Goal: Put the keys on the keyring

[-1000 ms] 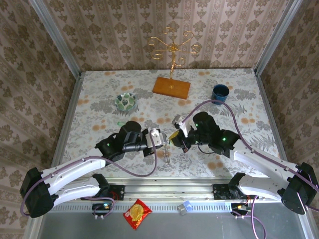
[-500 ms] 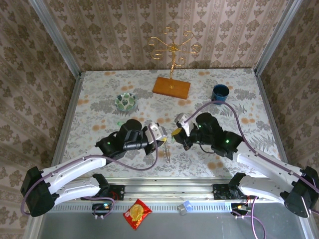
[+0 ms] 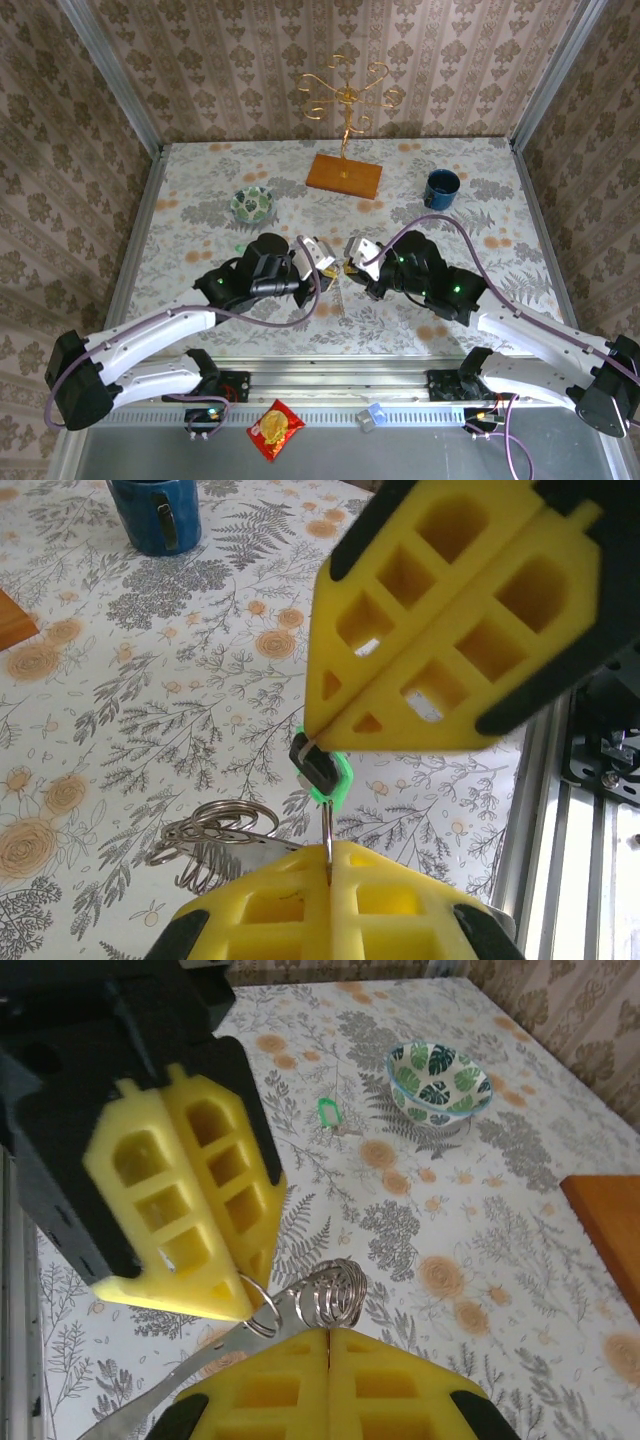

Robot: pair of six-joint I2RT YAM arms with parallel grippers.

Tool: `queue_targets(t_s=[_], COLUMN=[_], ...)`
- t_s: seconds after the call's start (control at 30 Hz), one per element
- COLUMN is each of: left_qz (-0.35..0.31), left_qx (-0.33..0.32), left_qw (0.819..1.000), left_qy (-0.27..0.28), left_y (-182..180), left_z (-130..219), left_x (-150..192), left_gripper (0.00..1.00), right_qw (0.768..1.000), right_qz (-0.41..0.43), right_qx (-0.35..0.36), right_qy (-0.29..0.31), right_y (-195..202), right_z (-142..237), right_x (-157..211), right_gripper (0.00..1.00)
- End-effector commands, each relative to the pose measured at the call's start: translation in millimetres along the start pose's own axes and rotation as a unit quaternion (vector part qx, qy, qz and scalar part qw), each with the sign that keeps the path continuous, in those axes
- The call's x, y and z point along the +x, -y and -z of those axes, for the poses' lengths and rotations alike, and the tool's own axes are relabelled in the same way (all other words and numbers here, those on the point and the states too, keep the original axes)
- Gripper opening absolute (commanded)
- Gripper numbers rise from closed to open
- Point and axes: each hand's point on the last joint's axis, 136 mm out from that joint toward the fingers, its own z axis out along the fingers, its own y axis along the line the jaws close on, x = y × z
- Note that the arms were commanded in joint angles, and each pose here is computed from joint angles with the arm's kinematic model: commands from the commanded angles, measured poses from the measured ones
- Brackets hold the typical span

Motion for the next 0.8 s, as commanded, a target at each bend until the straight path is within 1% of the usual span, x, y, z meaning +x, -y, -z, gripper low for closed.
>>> queue_targets(t_s=[0.0, 0.33, 0.5, 0.77], left_qz=[0.032, 0.064, 0.076, 0.089], left_qx=[0.011, 0.013, 0.021, 0.031], left_qw=[0.999, 0.998, 0.997, 0.996], left_qy=[0.015, 0.010, 0.013, 0.008], left_y=[2.8, -1.1, 0.3, 2.2], left_z=[4.7, 3.4, 4.0, 2.2], left_x=[-18.7, -16.7, -21.0, -20.4], left_gripper=[0.00, 0.00, 0.00, 0.00], right_qw=[0.998, 0.996, 0.993, 0.992], right_qz=[0.058, 0.086, 0.113, 0.123], right_qx=[0.014, 0.032, 0.033, 0.024], right_qy=[0.001, -0.005, 0.001, 0.008], right_y=[2.7, 7.6, 7.0, 4.0], right_z=[-0.9, -1.8, -3.2, -8.6], right_x=[-1.5, 1.7, -0.8, -6.9], right_gripper=[0.00, 0.00, 0.00, 0.00])
